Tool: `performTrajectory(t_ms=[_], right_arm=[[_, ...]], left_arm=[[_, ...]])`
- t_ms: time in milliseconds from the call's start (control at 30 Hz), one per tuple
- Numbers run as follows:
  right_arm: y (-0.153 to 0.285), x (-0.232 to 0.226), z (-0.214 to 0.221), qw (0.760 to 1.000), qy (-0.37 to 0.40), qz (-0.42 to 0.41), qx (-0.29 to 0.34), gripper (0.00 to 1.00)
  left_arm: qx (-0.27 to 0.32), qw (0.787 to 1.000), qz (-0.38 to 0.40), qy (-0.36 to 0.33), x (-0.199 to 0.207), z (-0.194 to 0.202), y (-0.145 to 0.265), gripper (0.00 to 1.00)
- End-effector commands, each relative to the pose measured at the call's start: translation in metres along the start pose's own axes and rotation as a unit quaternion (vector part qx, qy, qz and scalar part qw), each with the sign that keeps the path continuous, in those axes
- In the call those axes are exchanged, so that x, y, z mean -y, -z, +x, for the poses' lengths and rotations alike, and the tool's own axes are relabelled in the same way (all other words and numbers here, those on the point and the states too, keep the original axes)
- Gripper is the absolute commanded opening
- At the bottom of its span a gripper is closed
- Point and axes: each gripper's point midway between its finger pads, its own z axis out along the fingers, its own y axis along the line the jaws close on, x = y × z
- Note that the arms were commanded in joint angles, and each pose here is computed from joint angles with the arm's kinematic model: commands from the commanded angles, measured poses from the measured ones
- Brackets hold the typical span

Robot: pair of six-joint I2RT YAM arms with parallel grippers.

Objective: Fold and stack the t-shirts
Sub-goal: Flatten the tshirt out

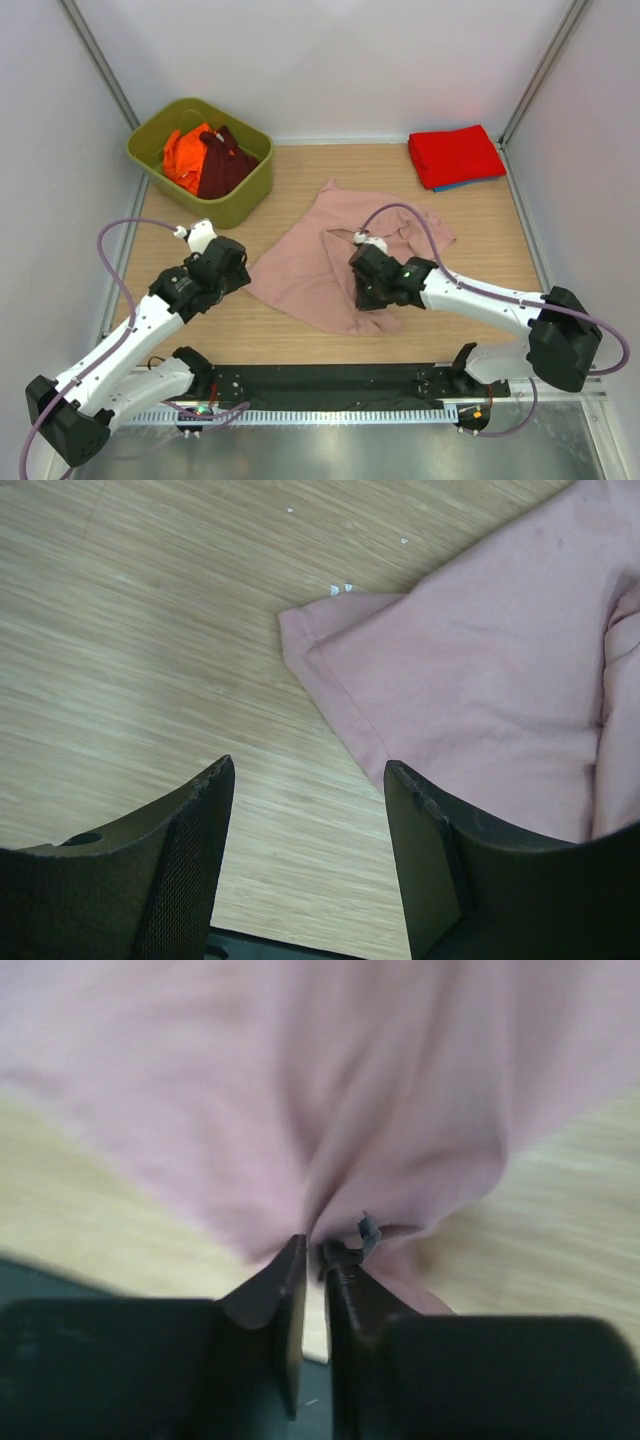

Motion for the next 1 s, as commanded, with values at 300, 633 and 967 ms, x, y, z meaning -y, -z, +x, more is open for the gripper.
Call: performTrajectory(t_ms=[300, 633, 967], right_arm=[[0.049, -0.06, -0.021, 0.994, 0.058, -0.078, 0.059, 0.65], [0.031, -0.019, -0.03, 0.997, 0.036, -0.064, 0.037, 0.62], [0.006, -0.02, -0.001, 0.992, 0.056, -0.111, -0.023, 0.53]], left_arm=[[0.013, 1.0, -0.003, -0.003, 0.004, -0.016, 0.006, 0.64], [0.005, 0.999, 0.032, 0.004, 0.011, -0.009, 0.008, 0.65], [-0.006, 0.999, 0.035, -0.012, 0.009, -0.002, 0.007, 0.65]])
